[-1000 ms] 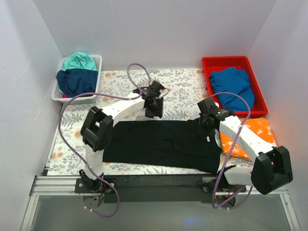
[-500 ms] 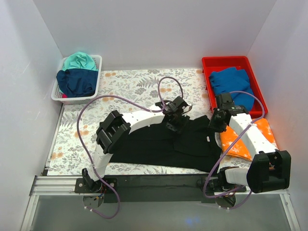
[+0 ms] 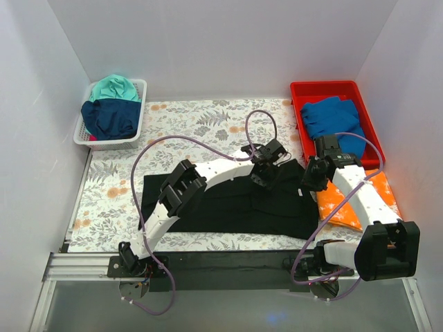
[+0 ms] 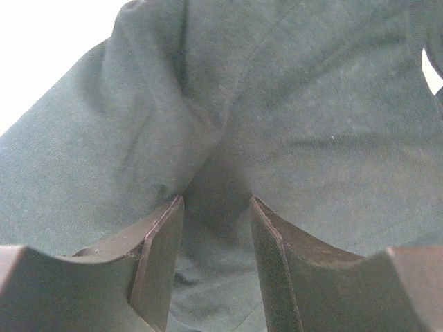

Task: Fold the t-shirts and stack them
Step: Fold the tshirt

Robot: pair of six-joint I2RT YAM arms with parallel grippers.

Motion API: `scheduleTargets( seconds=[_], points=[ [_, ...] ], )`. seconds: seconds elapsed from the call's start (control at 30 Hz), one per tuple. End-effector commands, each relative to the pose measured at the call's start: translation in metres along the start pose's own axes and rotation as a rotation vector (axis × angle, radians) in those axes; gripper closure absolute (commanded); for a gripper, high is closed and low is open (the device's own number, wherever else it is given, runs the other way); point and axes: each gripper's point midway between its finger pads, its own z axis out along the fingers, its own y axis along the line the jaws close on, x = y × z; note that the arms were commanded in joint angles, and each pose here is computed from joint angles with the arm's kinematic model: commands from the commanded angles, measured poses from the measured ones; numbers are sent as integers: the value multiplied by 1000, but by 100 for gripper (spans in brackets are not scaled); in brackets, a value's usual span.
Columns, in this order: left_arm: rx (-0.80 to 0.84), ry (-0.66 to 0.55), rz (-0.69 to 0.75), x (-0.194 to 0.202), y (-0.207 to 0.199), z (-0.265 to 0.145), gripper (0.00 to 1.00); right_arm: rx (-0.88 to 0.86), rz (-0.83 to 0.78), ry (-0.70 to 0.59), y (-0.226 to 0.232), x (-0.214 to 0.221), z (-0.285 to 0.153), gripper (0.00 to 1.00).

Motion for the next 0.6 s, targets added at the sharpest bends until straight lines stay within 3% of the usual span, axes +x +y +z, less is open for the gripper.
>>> scheduleTargets(
  seconds=[0.0, 0.13, 0.17, 0.3, 0.4, 0.43, 0.57],
  points=[
    [-357, 167, -189, 42, 114, 43, 57, -37, -8, -13, 5, -3, -6, 67],
    [-449, 160, -482, 30, 193, 33, 57, -37, -12, -29, 5, -8, -10, 67],
    [-473, 158, -584, 30, 229, 30, 57, -35, -15, -35, 6, -9, -10, 67],
    [-472, 77, -833, 5, 298, 20, 56, -42, -21, -64, 10, -21, -16, 67],
    [-380, -52, -892, -38, 328, 17, 55, -54, -35, -73, 15, -29, -19, 68],
    [-304, -145, -884, -69, 330, 14, 54, -58, -41, -75, 16, -31, -20, 68],
    [-153, -399, -750, -141, 331, -11, 52, -90, -72, -60, 26, -38, -20, 68]
  ],
)
